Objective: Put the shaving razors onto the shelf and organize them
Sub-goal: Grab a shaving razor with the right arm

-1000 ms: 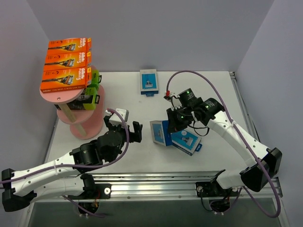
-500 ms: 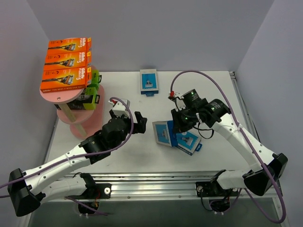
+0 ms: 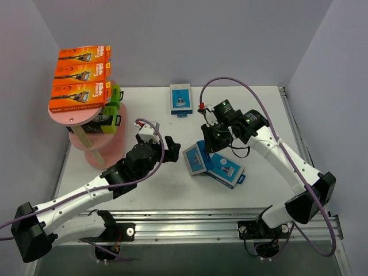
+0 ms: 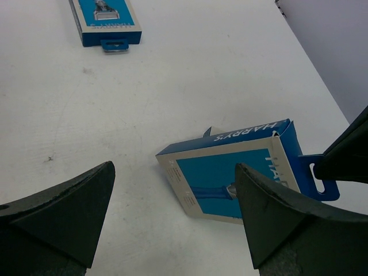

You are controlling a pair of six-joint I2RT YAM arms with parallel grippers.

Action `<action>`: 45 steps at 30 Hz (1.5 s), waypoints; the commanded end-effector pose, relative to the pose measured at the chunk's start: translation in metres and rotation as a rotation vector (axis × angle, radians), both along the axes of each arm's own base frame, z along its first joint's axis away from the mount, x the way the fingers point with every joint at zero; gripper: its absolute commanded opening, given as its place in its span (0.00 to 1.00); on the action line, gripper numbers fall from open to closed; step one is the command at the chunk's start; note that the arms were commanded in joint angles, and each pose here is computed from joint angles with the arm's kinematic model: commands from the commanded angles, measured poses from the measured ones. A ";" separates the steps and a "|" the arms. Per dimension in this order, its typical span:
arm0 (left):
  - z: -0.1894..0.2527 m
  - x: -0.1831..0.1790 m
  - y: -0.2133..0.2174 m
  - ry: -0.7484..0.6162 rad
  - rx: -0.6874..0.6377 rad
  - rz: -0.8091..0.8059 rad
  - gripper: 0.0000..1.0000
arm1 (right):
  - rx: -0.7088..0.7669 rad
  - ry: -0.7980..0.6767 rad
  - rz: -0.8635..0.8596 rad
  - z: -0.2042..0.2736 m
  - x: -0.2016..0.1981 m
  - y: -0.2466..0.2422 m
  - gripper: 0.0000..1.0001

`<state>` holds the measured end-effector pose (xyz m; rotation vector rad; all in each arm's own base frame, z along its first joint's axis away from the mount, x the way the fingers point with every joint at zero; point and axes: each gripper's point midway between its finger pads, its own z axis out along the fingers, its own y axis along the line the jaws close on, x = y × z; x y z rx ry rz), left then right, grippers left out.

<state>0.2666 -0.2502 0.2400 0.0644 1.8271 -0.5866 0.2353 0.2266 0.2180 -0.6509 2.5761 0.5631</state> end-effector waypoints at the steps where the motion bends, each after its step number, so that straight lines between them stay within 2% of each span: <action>1: 0.012 0.003 -0.002 -0.037 -0.066 -0.007 0.94 | 0.011 -0.018 0.016 0.009 0.005 0.008 0.00; 6: 0.006 0.003 0.005 -0.026 -0.071 0.003 0.94 | -0.002 -0.012 0.030 0.004 0.004 0.022 0.00; 14: 0.007 -0.002 0.013 -0.020 -0.073 0.000 0.94 | -0.067 -0.097 -0.041 0.004 0.018 0.033 0.00; 23: 0.009 -0.007 0.020 -0.021 -0.071 0.001 0.94 | -0.104 -0.112 -0.079 0.000 0.028 0.038 0.16; 32: 0.006 -0.012 0.029 -0.015 -0.075 0.007 0.94 | -0.119 -0.105 -0.061 -0.008 0.022 0.048 0.18; 40: 0.012 -0.017 0.041 -0.018 -0.062 0.017 0.94 | -0.104 -0.133 -0.072 0.005 0.022 0.049 0.19; 45: 0.022 -0.022 0.045 -0.020 -0.072 0.011 0.94 | -0.089 -0.166 -0.081 0.021 0.023 0.046 0.27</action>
